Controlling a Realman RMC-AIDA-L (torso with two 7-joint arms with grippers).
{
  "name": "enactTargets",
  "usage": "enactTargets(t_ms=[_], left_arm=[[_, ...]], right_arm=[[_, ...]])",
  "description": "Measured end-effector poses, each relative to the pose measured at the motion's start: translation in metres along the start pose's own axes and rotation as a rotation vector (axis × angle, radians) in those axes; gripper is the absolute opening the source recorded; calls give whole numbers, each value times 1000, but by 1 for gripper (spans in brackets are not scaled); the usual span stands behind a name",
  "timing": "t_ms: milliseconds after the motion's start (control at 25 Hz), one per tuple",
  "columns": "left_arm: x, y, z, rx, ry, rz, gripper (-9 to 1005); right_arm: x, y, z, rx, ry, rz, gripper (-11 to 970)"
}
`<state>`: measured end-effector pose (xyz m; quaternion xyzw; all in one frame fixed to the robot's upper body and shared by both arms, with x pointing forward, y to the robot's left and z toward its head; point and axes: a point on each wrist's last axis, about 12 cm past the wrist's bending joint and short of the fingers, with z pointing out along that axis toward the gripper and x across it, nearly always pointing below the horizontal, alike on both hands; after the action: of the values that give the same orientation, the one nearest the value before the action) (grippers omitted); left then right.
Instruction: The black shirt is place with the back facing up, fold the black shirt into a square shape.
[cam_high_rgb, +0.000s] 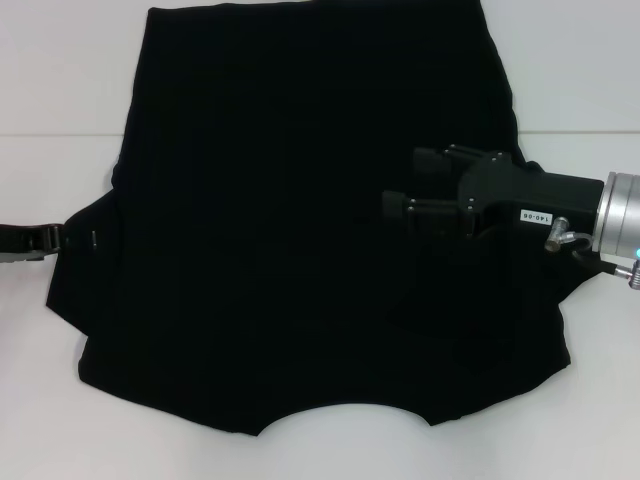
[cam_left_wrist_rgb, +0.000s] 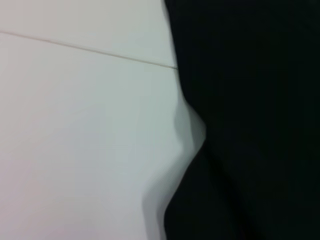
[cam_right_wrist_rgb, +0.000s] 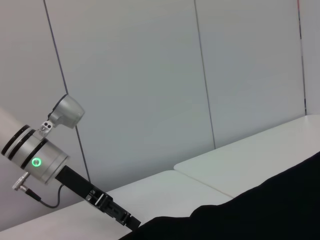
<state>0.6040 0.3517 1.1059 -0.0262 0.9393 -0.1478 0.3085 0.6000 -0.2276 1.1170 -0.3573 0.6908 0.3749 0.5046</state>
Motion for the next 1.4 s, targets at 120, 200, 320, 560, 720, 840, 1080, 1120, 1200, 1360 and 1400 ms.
enactTargets(t_ms=[120, 200, 320, 560, 720, 840, 1080, 1120, 1200, 1360, 1400], left_arm=[[2, 2, 3, -13, 3, -6, 908], [4, 2, 5, -16, 9, -8, 907], [5, 2, 7, -18, 10, -9, 906], [7, 3, 7, -22, 11, -13, 904], [9, 3, 9, -20, 17, -14, 904], [9, 3, 9, -20, 18, -11, 904], [10, 3, 9, -20, 22, -10, 904], [11, 3, 10, -19, 24, -11, 904], [12, 3, 10, -18, 27, -12, 905], [12, 2, 11, -15, 30, -11, 905], [12, 2, 11, -14, 31, -11, 905]], right_arm=[[1, 0, 0, 1, 0, 1, 915], [1, 0, 0, 1, 0, 1, 915], [1, 0, 0, 1, 0, 2, 915], [1, 0, 0, 2, 0, 2, 915], [1, 1, 0, 2, 0, 2, 915], [1, 1, 0, 2, 0, 2, 915], [1, 0, 0, 3, 1, 2, 915], [1, 0, 0, 3, 1, 1, 915], [1, 0, 0, 4, 1, 1, 915], [1, 0, 0, 4, 0, -1, 915], [1, 0, 0, 4, 0, -1, 915]])
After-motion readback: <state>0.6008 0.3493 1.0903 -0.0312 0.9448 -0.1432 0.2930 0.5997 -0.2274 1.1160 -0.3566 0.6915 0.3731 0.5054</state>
